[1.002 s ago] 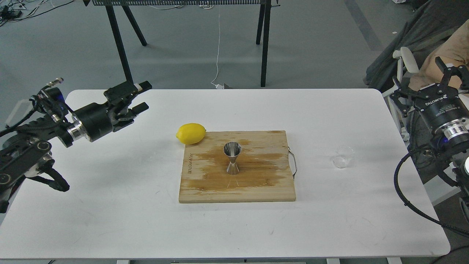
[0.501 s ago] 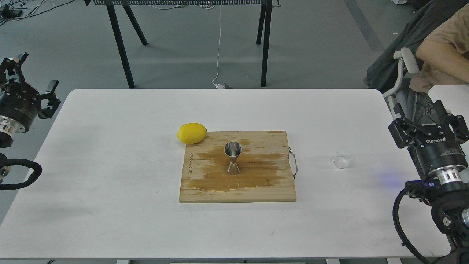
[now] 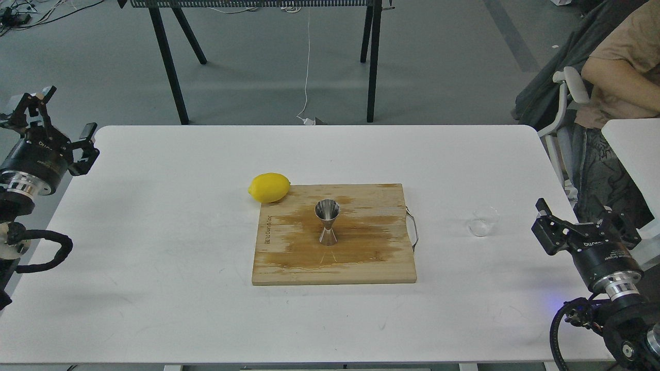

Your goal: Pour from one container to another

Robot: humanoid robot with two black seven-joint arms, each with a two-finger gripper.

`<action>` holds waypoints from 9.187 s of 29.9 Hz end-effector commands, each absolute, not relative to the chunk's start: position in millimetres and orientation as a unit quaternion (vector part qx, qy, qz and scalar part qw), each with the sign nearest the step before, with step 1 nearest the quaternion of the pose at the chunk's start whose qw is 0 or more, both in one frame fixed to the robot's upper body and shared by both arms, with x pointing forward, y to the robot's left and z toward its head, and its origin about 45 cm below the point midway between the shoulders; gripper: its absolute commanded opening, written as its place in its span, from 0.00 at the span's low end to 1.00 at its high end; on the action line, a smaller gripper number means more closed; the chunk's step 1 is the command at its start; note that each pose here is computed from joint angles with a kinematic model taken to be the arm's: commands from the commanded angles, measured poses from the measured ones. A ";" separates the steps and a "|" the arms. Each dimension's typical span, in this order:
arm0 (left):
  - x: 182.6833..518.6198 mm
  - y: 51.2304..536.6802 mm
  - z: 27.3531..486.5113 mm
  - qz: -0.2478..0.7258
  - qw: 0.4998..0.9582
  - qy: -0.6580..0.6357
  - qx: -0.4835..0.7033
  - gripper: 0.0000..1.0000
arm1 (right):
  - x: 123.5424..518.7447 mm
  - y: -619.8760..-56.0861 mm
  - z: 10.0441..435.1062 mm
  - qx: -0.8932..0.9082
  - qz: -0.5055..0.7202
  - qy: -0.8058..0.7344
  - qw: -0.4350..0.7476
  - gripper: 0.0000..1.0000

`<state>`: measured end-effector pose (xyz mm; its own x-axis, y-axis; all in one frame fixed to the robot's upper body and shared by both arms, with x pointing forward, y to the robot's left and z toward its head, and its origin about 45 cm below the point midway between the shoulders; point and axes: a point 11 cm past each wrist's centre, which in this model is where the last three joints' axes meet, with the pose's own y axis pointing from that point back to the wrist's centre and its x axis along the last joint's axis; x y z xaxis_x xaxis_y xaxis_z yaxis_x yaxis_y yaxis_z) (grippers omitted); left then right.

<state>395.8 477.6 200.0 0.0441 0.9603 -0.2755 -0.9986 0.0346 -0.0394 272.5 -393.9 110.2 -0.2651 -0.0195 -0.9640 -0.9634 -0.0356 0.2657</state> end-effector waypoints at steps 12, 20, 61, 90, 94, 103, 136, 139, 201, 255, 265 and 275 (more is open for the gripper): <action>395.1 475.3 196.6 0.684 0.715 0.089 -0.108 0.96 | 280.8 -357.6 64.0 -0.383 0.627 0.603 0.311 0.99; 394.6 475.3 195.7 0.684 0.716 0.090 -0.106 0.97 | 293.4 -338.3 62.3 -0.376 0.638 0.614 0.272 0.99; 392.4 479.4 192.7 0.689 0.712 0.090 -0.100 0.97 | 330.4 -326.3 59.6 -0.371 0.634 0.633 0.244 0.87; 390.6 480.0 184.6 0.695 0.706 0.096 -0.095 0.97 | 335.8 -323.7 58.7 -0.377 0.628 0.636 0.242 0.54; 389.1 483.3 182.8 0.699 0.702 0.097 -0.092 0.98 | 335.6 -323.1 58.8 -0.380 0.628 0.635 0.242 0.45; 389.0 483.9 182.7 0.700 0.702 0.097 -0.093 0.98 | 335.2 -319.0 58.9 -0.392 0.624 0.634 0.234 0.39; 389.2 476.5 175.6 0.697 0.703 0.105 -0.094 0.98 | 373.5 -118.1 205.6 -0.819 0.328 0.470 0.022 0.38; 388.3 475.9 173.4 0.697 0.702 0.107 -0.094 0.98 | 368.3 -112.1 199.6 -0.833 0.303 0.463 -0.004 0.38; 386.8 473.6 165.3 0.700 0.699 0.114 -0.090 0.98 | 363.6 -82.4 188.9 -0.907 0.007 0.351 -0.234 0.38; 386.9 473.0 164.7 0.701 0.698 0.116 -0.092 0.99 | 359.9 -78.5 181.6 -0.902 -0.112 0.278 -0.309 0.39; 387.3 471.9 164.5 0.700 0.699 0.116 -0.093 0.99 | 362.1 -78.7 183.7 -0.899 -0.133 0.271 -0.317 0.39; 387.3 472.0 164.6 0.700 0.699 0.116 -0.093 0.99 | 362.1 -78.4 183.7 -0.897 -0.149 0.264 -0.323 0.39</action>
<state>387.2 472.0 164.5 -0.0067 0.9561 -0.2929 -0.9995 0.0030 0.0325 363.1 -78.1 185.6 0.8155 -0.3907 0.4270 -0.5724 -0.6540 0.4947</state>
